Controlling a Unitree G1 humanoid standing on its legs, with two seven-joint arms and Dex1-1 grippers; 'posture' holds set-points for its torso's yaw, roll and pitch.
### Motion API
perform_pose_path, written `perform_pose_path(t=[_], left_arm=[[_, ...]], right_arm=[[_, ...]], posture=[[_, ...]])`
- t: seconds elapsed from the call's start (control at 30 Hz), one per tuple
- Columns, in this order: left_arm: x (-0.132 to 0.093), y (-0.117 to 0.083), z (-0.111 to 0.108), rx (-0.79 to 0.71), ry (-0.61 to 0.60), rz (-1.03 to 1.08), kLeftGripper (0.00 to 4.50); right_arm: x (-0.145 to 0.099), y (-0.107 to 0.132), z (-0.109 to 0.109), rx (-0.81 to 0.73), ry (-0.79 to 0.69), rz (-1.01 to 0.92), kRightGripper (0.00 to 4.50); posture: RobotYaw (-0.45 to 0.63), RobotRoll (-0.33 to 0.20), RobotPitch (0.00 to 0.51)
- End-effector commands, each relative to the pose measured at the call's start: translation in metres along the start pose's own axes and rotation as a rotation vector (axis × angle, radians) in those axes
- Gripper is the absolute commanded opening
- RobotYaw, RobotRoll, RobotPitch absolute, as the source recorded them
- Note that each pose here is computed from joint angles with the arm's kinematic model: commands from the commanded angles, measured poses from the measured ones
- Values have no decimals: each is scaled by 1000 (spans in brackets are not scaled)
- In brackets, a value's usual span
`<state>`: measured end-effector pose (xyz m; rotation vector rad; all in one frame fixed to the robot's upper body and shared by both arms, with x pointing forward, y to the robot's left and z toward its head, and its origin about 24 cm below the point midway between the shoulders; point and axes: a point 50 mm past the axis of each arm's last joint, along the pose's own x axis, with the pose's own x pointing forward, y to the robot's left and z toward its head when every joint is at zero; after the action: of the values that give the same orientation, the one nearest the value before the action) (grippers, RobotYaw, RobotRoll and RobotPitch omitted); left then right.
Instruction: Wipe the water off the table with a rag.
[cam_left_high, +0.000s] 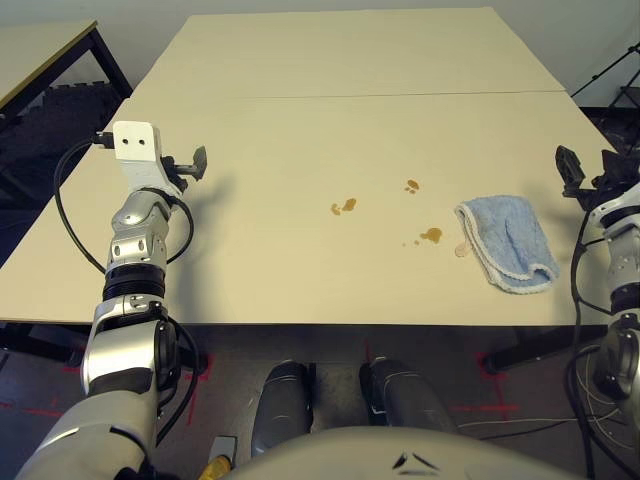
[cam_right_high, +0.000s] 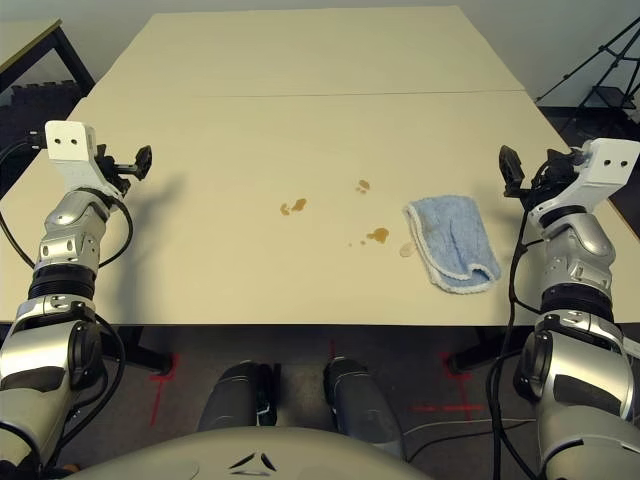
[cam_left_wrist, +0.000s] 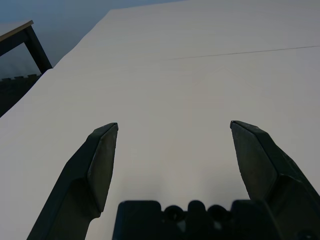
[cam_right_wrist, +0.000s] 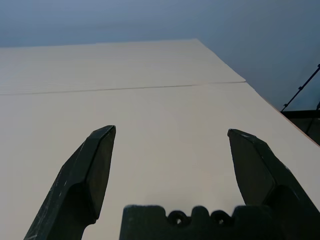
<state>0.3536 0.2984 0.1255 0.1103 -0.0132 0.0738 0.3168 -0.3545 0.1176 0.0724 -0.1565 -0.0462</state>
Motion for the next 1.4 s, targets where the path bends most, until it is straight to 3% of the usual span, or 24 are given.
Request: perform_pose_path(t=[0.03,0.4,0.63,0.87,1.03,1.27,1.4], left_arm=[[0,4,4,5,-12,18,4500],[6,0,11,-13,-23,-40,4500],[10,-6,23,-28,-43,-208,4500],[-14,-49,29,32,-110,-849,4500],[-39,-65,17,38,-19,-1147,4500],[-48,-74,10,32,48,-1275,4500],[-46,-80,7,43,50,-1291,4500]], right_arm=[[1,2,-2,11,-4,0,4457],[-9,-7,0,-2,-13,-21,4457],[-20,-13,-1,-11,-9,-46,4457],[-25,-17,0,-18,12,-54,4457],[-24,-20,5,-20,11,-55,4457],[-22,-21,15,-10,36,-29,4457],[-30,-26,24,3,208,58,4457]], posture=[[-140,0,80],[-195,0,101],[-227,0,106],[-245,0,108],[-255,0,97],[-275,0,90],[-287,0,89]])
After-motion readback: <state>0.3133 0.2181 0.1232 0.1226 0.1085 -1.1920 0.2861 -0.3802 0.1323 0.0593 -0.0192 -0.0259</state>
